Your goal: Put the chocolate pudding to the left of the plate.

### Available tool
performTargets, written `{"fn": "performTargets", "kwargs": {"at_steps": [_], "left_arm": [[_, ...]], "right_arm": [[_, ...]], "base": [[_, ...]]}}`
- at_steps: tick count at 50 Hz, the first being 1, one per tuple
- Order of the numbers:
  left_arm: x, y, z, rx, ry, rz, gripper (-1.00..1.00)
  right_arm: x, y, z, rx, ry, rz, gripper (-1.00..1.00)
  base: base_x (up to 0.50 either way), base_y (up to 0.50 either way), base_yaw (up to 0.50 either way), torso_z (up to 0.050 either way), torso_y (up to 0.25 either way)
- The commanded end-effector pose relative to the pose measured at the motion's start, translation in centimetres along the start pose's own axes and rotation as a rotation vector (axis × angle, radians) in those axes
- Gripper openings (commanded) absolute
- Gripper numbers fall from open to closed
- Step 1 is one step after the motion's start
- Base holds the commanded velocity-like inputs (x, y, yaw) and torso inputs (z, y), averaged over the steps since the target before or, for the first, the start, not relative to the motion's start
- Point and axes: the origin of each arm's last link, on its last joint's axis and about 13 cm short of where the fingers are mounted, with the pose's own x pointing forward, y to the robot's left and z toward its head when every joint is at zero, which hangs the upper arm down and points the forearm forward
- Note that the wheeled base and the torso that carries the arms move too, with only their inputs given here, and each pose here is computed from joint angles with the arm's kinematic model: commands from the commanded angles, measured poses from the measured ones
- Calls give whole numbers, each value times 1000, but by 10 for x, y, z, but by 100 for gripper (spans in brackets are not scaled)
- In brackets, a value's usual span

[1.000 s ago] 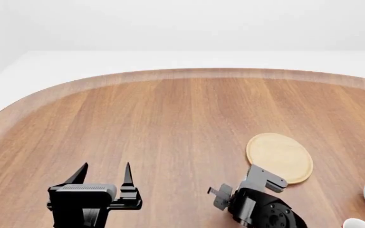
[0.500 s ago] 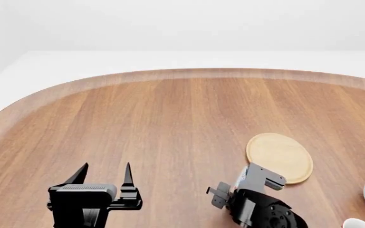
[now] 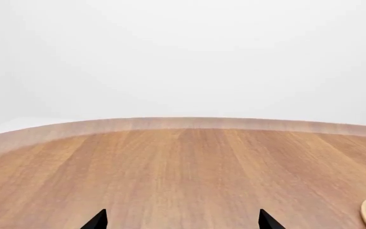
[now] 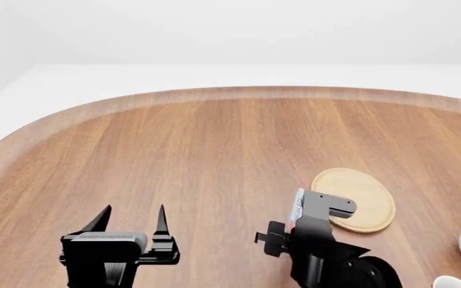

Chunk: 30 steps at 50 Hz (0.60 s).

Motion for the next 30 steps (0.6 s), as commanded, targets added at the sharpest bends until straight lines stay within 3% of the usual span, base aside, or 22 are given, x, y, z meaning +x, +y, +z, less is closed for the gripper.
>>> {"fn": "performTargets", "kwargs": {"at_steps": [1, 12, 18, 30], "left_arm": [[0, 1, 0, 0, 1, 2, 100], [10, 4, 22, -5, 27, -1, 100], [35, 6, 49, 25, 98, -19, 100], [98, 13, 91, -31, 242, -78, 100]], "right_arm": [[-11, -1, 8, -173, -40, 93, -100], [-12, -4, 36, -251, -46, 162, -100], [-17, -3, 60, -264, -54, 170, -100], [-15, 5, 105, -262, -46, 125, -100]], "base": [[0, 0, 0, 0, 0], [0, 0, 0, 0, 0], [2, 0, 0, 0, 0], [0, 0, 0, 0, 0]]}}
